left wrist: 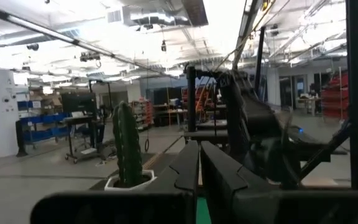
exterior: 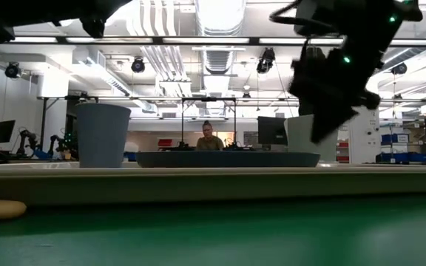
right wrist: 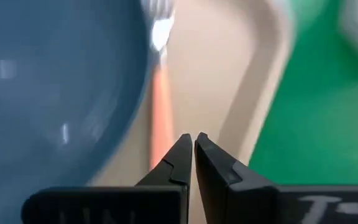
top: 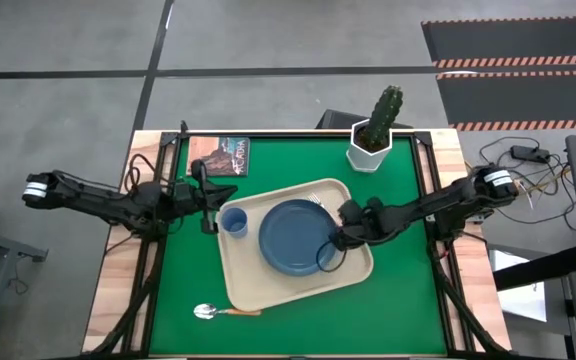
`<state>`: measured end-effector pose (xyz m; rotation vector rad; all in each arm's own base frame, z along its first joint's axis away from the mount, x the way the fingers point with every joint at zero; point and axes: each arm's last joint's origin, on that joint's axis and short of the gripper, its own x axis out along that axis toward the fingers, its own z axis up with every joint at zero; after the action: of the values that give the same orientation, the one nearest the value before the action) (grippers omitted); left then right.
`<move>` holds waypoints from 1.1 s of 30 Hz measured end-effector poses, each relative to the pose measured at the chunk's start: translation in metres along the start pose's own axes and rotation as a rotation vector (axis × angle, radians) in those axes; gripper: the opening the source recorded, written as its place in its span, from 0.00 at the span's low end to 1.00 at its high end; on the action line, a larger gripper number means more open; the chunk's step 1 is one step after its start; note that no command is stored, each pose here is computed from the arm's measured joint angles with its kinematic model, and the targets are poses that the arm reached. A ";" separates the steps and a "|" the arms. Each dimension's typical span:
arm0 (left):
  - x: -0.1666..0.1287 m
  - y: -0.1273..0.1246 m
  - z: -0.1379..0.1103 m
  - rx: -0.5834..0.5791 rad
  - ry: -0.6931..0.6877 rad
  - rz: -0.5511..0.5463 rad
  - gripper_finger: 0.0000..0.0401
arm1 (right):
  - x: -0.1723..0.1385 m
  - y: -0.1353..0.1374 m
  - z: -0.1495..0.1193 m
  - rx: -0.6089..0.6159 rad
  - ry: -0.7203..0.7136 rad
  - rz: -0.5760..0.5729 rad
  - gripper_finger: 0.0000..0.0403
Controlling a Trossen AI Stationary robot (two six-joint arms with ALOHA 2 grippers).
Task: Pick and place plate/cup/fork/spoon on tray
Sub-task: Put the orange fork on the white serving tray on the left of the blue plate
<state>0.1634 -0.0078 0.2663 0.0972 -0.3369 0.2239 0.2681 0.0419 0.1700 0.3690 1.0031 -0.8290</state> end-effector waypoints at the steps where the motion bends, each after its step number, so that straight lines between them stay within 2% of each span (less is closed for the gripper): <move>1: 0.000 0.000 0.000 0.001 0.000 0.000 0.00 | 0.003 0.001 -0.003 -0.032 0.049 0.017 0.03; 5: -0.001 0.000 0.000 0.001 -0.001 0.001 0.00 | 0.008 0.003 -0.008 -0.077 0.148 0.060 0.08; 12: -0.001 0.000 -0.001 0.002 0.002 0.000 0.00 | 0.005 0.001 -0.006 -0.060 0.101 0.041 0.22; 14: -0.001 0.000 0.000 0.001 0.000 0.001 0.00 | 0.007 -0.001 -0.007 -0.098 0.081 0.020 0.26; 19: -0.002 0.000 0.000 -0.009 0.001 -0.006 0.00 | 0.008 -0.005 -0.009 -0.317 0.047 -0.014 0.32; 22: 0.002 -0.006 0.006 -0.013 0.024 -0.041 0.00 | 0.003 -0.004 -0.009 -0.326 0.025 -0.004 0.32; 26: 0.013 -0.021 0.019 -0.014 0.153 -0.127 0.00 | -0.016 -0.001 -0.016 -0.352 -0.055 0.027 0.29; 33: 0.010 -0.060 0.045 -0.188 0.423 -0.341 0.00 | -0.060 0.009 -0.035 -0.374 -0.288 0.142 0.20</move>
<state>0.1723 -0.0703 0.3087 -0.0788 0.0837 -0.1273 0.2378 0.0957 0.2024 -0.0017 0.8294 -0.5322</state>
